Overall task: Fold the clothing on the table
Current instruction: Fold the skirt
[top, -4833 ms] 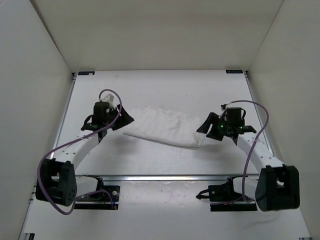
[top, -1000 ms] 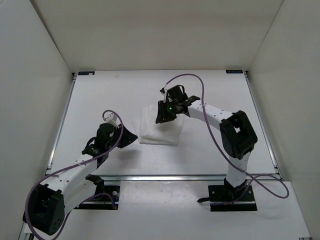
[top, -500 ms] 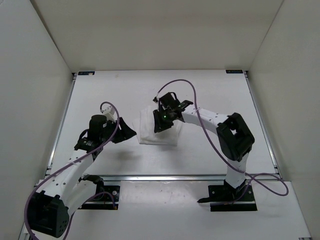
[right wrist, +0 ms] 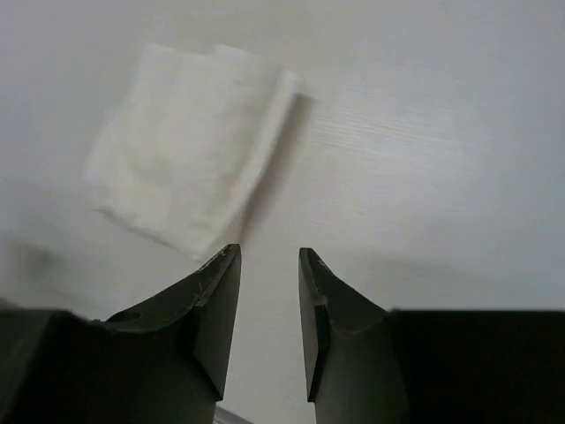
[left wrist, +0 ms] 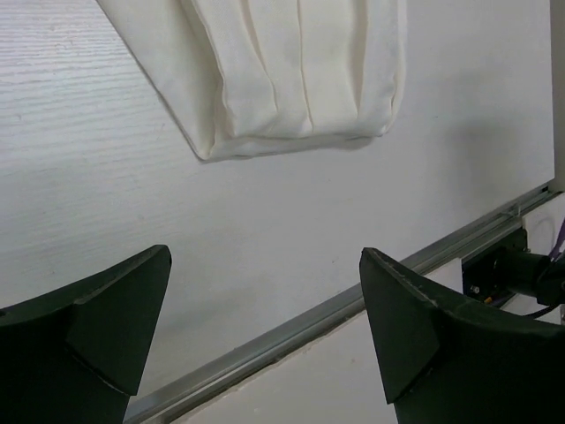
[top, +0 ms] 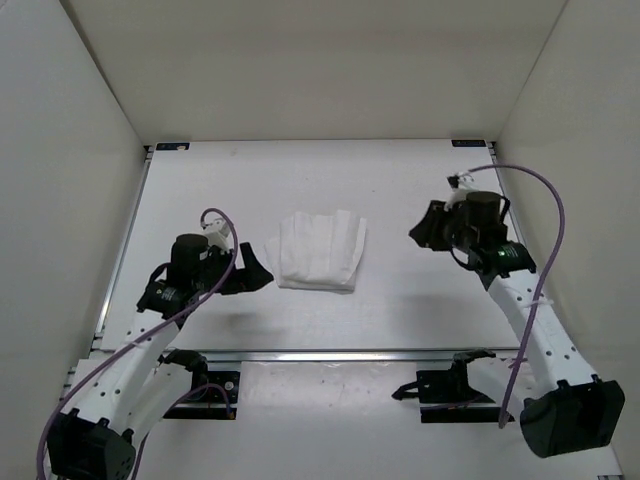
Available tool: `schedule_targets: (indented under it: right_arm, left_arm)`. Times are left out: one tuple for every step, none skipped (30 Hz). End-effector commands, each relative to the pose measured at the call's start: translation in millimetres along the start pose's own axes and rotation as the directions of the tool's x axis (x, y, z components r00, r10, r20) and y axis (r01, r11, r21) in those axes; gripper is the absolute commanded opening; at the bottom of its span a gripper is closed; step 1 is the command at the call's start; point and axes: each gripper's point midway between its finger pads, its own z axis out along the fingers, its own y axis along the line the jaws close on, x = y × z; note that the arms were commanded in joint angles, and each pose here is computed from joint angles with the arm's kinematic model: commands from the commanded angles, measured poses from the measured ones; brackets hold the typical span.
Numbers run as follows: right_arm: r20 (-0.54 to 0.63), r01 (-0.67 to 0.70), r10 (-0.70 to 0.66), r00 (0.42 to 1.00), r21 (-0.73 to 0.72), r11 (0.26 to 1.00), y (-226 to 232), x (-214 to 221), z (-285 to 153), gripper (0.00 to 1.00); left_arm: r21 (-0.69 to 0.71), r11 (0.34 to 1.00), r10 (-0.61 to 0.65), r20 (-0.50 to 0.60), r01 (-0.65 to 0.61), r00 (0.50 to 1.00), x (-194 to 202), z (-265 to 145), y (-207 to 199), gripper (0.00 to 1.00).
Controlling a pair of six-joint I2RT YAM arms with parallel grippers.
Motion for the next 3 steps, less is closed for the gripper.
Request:
schedule_targets:
  right_arm:
    - [-0.055, -0.020, 0.023, 0.998, 0.054, 0.998, -41.7, 36.5, -4.1, 0.30]
    - [-0.060, -0.027, 0.032, 0.998, 0.078, 0.997, -50.8, 39.3, -4.7, 0.31]
    - [-0.065, -0.016, 0.022, 0.998, 0.092, 0.996, -56.1, 44.6, -6.1, 0.32]
  left_arm:
    - [-0.019, 0.999, 0.041, 0.002, -0.041, 0.999, -1.9, -5.0, 2.4, 0.99]
    - [-0.027, 0.999, 0.035, -0.014, -0.036, 0.999, 1.0, -3.8, 4.0, 0.99]
    - [-0.038, 0.999, 0.033, -0.026, -0.034, 0.999, 2.8, -2.5, 5.2, 0.98]
